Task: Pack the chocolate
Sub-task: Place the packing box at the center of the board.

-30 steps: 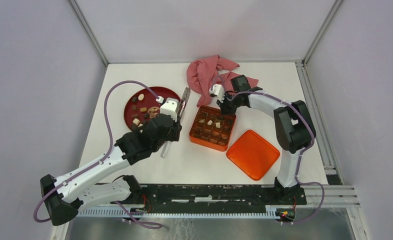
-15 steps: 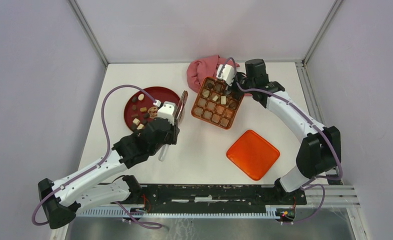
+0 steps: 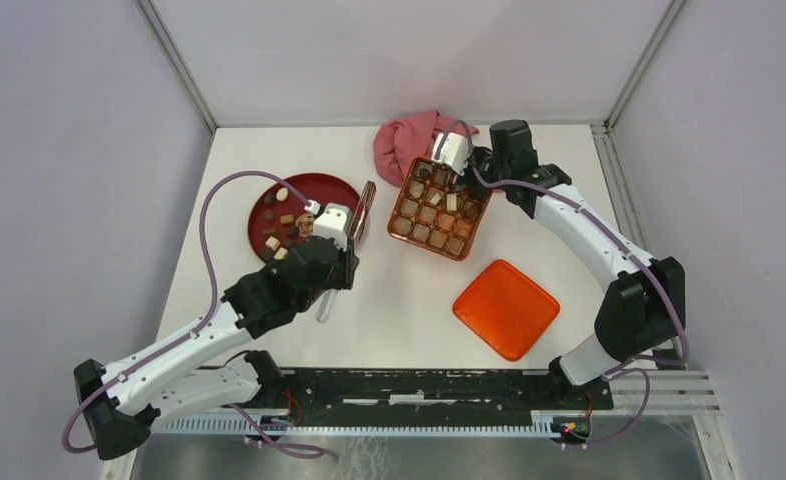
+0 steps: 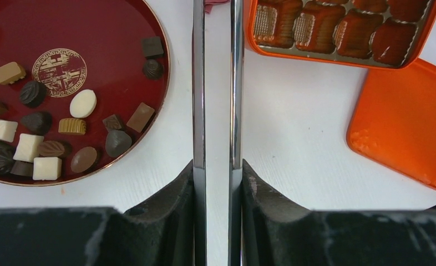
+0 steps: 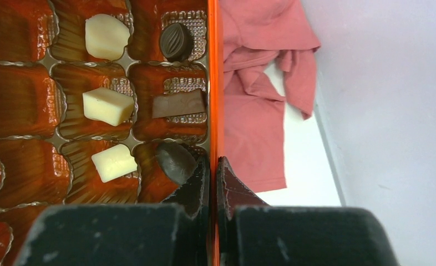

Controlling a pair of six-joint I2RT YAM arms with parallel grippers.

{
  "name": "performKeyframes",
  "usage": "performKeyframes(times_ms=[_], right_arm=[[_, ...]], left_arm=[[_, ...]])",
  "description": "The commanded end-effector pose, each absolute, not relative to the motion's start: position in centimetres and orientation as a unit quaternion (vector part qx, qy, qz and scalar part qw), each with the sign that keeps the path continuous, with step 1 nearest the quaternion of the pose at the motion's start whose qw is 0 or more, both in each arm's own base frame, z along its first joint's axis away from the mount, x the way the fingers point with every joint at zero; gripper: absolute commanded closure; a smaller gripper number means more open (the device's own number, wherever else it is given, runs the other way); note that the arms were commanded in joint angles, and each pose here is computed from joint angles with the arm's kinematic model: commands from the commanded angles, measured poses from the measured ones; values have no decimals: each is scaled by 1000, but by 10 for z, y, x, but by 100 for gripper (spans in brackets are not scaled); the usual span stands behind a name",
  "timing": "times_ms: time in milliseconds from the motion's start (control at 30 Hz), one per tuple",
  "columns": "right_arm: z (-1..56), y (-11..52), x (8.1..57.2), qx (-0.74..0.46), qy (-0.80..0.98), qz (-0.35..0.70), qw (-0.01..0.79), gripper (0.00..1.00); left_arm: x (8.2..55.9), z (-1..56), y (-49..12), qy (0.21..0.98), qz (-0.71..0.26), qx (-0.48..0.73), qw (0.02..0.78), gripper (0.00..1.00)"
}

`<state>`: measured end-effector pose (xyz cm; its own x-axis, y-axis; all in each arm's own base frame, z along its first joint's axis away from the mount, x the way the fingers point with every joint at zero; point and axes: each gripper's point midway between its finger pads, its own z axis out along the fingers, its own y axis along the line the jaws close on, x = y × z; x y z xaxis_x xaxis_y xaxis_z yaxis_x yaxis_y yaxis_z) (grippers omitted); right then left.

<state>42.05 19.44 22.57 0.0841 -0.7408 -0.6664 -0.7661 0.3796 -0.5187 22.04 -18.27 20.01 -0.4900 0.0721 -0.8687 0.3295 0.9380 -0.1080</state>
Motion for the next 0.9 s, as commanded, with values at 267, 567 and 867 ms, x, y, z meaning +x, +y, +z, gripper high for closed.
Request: performKeyframes(times_ms=[267, 567, 867], right_arm=[[145, 214, 440, -503, 729, 172, 431, 100], [84, 210, 436, -486, 766, 186, 379, 98], [100, 202, 436, -479, 766, 192, 383, 68]], left_arm=[[224, 184, -190, 872, -173, 92, 449, 65], [243, 167, -150, 899, -183, 43, 396, 65], [247, 143, -127, 938, -133, 0, 320, 65]])
